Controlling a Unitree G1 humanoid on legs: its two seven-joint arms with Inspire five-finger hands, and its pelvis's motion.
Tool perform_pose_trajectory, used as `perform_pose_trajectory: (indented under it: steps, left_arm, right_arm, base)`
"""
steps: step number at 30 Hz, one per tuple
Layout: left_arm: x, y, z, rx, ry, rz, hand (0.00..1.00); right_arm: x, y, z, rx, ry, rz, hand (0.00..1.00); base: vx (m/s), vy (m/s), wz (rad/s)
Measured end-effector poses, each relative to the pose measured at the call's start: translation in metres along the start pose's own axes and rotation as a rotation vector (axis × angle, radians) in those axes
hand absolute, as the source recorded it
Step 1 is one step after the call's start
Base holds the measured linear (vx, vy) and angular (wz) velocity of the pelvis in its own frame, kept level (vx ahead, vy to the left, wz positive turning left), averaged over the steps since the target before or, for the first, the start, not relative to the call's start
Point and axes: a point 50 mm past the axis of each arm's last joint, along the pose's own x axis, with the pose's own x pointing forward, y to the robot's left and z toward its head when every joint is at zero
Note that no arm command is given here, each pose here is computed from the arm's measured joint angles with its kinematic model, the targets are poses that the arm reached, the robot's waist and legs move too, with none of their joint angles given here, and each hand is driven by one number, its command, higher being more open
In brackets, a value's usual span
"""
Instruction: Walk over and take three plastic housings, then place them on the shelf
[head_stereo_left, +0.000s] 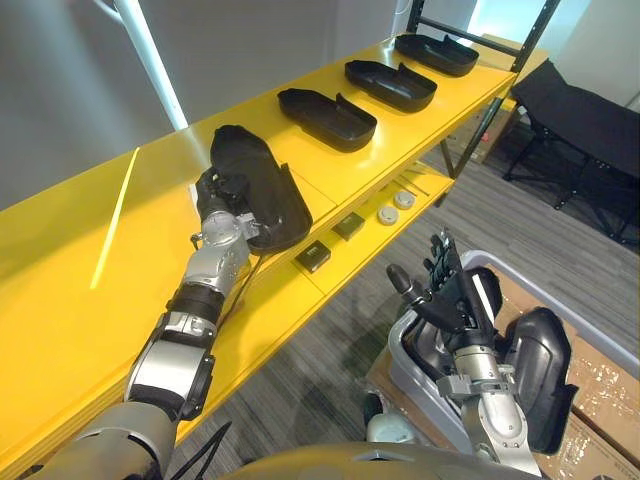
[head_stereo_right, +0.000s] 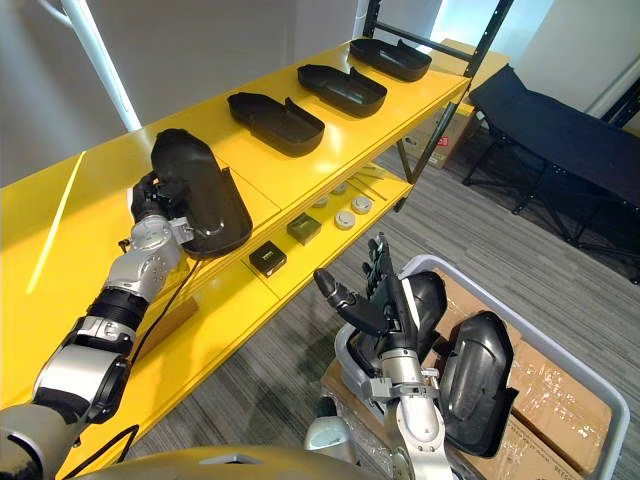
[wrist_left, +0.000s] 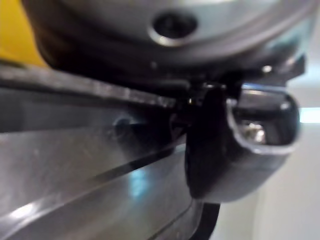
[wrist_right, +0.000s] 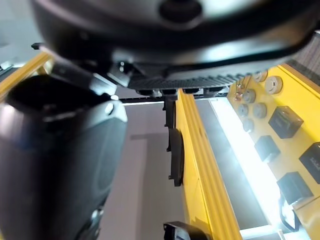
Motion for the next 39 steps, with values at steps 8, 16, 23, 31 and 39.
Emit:
perform_pose_trajectory:
  steps: [8,16,23,31,39]
  left_arm:
    - [0.004,0.001,0.009,0.008,-0.01,0.099,0.0]
    - [0.007,0.001,0.027,0.006,-0.049,0.208,0.0]
    - [0.01,0.005,0.042,-0.03,-0.086,0.252,1.0]
    - [0.013,0.008,0.051,-0.023,-0.107,0.25,1.0]
    - [0.016,0.008,0.052,0.1,-0.119,0.259,1.0]
  right_arm:
    - [-0.001,0.007,-0.004,0.014,0.025,0.013,1.0]
    - [-0.001,0.013,-0.001,0.027,0.014,0.017,1.0]
    - [0.004,0.022,-0.001,0.04,0.015,0.043,1.0]
    - [0.008,0.026,0.008,0.045,-0.022,0.061,1.0]
    - [0.007,0.028,0.007,0.055,-0.011,0.073,1.0]
  base:
    - [-0.03,-0.024,-0.04]
    - [-0.05,-0.021,-0.02]
    - [-0.03,-0.011,0.0]
    - [0.0,0.0,0.0]
    - [0.0,0.0,0.0]
